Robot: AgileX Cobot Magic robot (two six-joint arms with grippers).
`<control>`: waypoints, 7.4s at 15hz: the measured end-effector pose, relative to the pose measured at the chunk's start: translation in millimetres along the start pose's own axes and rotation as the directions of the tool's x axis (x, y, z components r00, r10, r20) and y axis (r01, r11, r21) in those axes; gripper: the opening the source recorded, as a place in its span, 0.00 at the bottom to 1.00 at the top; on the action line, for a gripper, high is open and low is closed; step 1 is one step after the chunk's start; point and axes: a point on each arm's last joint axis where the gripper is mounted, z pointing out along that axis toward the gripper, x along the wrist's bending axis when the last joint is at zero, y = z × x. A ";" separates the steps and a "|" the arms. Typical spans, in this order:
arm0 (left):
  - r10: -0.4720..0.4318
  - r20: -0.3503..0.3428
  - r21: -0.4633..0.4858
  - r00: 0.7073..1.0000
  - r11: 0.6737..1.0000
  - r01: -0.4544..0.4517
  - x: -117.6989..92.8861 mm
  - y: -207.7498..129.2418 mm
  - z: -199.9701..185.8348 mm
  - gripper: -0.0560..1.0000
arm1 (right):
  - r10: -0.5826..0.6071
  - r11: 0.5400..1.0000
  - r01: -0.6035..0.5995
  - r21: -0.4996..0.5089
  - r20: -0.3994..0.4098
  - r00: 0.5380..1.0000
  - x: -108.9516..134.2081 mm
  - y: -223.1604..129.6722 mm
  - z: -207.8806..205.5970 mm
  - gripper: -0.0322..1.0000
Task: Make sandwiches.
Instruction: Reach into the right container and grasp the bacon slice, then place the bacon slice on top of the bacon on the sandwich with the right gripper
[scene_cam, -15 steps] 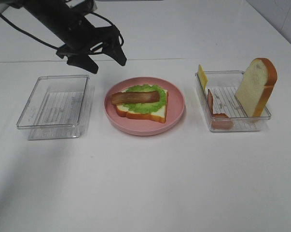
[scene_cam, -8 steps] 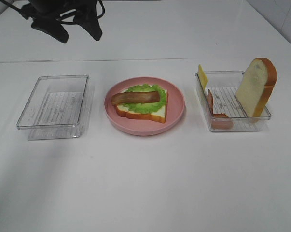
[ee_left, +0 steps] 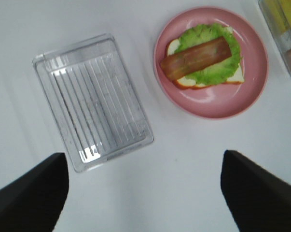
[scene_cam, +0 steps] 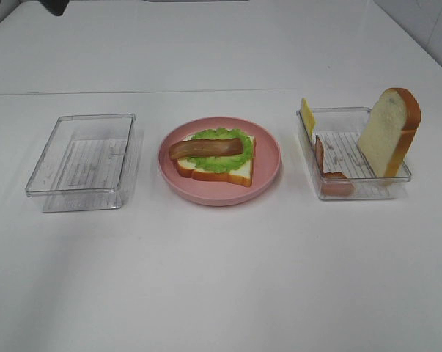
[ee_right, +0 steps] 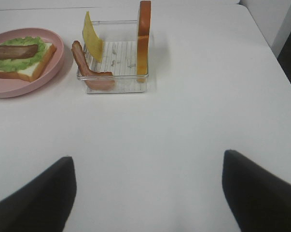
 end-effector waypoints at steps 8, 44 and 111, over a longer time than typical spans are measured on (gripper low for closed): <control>0.016 -0.066 -0.011 0.998 1.000 -0.017 2.3 -155.0 -50.5 0.82 | 0.000 1.000 0.000 0.000 0.000 1.000 0.0 0.0 0.0 0.79; 0.029 -0.107 -0.556 0.994 0.827 -0.084 7.7 -351.0 -76.7 0.82 | -0.036 0.811 0.239 0.534 -0.362 0.931 48.9 219.3 280.0 0.77; 0.029 -0.107 -0.557 0.994 0.827 -0.084 7.7 -350.9 -76.8 0.82 | 0.296 0.781 0.077 0.619 -0.477 0.827 189.8 168.4 404.6 0.03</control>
